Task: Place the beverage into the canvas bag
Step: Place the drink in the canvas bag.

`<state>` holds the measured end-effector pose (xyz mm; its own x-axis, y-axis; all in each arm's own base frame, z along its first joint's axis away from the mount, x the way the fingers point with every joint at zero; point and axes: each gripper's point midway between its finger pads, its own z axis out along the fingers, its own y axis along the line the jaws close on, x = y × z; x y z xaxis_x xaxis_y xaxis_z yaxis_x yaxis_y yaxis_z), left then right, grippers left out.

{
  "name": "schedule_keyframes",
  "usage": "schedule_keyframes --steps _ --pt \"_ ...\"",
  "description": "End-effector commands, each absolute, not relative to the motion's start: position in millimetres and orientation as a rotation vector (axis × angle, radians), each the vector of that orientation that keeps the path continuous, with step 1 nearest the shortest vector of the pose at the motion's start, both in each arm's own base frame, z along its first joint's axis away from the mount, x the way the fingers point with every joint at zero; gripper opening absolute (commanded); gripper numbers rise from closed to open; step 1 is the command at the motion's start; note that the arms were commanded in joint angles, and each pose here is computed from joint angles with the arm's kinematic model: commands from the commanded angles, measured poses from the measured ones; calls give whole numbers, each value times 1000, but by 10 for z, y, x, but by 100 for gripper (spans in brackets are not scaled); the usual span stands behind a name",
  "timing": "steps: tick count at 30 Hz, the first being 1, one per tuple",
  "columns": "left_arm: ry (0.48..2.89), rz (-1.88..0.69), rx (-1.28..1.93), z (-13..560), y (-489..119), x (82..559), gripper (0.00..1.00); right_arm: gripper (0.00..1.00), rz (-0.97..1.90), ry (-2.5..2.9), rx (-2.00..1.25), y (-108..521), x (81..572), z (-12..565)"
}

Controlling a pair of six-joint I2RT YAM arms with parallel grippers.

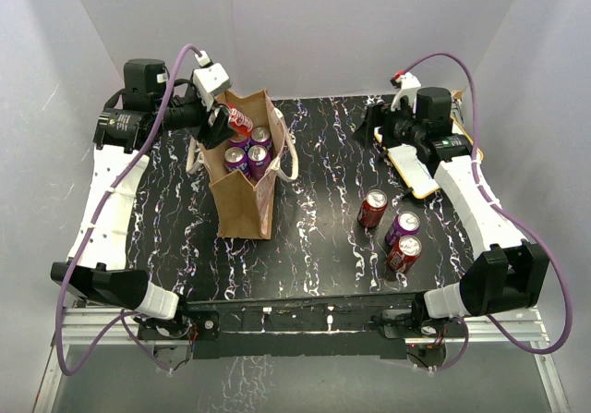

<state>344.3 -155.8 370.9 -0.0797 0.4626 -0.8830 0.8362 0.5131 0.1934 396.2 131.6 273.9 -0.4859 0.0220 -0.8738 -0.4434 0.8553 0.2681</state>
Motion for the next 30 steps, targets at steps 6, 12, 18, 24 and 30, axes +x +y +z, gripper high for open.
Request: schedule_keyframes --steps 6,12,18,24,30 --pt "1739 -507 1114 3550 -1563 3369 0 85 780 1556 -860 2551 3369 3792" --pt "1812 -533 1031 3420 -1553 3418 0 78 884 1441 -1107 3169 3021 3848" --pt "1892 -511 946 3272 -1489 3499 0 77 921 1402 -1247 3657 2804 3745" --pt "1933 -511 898 3162 -1462 3520 0 74 896 1431 -1339 3954 2612 3447" --pt "1955 -538 865 3075 -1474 3471 0 71 883 1452 -1374 4128 2590 3274"
